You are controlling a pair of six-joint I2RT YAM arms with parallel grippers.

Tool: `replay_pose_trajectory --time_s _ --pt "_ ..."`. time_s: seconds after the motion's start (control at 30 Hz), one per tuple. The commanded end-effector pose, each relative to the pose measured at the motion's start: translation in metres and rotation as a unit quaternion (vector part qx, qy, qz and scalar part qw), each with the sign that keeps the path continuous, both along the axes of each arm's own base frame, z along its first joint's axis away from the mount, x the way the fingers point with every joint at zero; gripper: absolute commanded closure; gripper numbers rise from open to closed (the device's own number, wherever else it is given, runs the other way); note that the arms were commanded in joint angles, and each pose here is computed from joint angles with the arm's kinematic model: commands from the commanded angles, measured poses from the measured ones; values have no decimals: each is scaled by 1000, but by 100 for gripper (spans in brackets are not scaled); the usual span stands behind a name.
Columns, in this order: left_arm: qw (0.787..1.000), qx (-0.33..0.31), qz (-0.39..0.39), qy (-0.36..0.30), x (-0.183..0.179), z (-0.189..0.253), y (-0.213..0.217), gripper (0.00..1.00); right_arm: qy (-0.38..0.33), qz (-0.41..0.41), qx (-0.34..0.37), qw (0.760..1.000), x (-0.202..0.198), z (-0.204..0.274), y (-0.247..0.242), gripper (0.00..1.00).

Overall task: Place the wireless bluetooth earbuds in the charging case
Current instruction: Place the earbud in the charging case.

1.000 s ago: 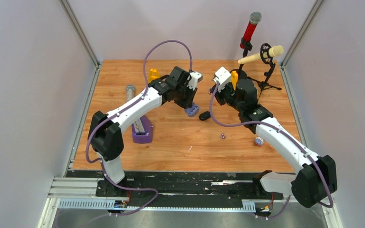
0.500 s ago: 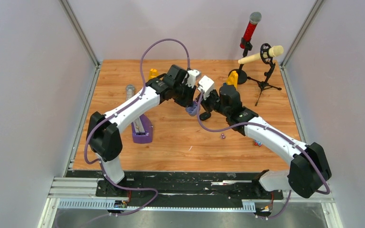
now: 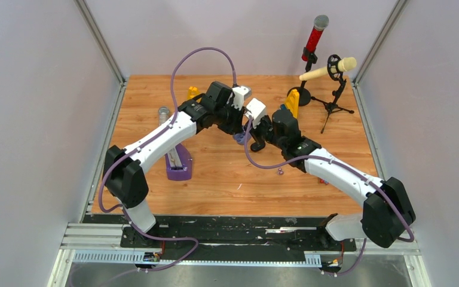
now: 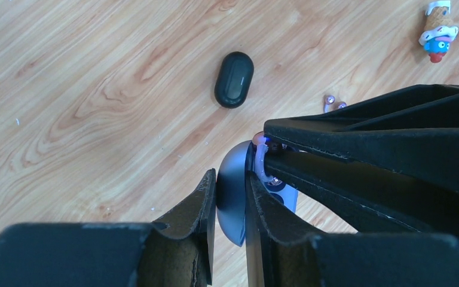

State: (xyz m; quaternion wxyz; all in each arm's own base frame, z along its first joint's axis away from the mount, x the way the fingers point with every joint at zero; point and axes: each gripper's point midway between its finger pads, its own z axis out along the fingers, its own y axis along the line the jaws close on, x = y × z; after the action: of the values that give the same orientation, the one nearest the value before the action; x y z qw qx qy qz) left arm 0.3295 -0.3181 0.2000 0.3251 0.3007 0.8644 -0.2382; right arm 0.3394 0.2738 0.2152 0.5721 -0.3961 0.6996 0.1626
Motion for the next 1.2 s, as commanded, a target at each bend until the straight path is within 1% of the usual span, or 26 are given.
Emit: replay_pose_trajectory --time_s 0.0,0.37,0.63,1.17 --pt "999 -25 6 -30 4 23 -2 81 -25 -13 20 999 6 21 5 90" --pt "999 -13 19 -33 10 18 1 81 -27 -2 18 999 0 20 7 90" --pt "999 -11 20 -30 10 16 0 81 -35 8 -1 999 -4 15 15 91" --pt "999 -17 19 -41 8 23 3 81 -44 -22 -9 999 4 10 8 92"
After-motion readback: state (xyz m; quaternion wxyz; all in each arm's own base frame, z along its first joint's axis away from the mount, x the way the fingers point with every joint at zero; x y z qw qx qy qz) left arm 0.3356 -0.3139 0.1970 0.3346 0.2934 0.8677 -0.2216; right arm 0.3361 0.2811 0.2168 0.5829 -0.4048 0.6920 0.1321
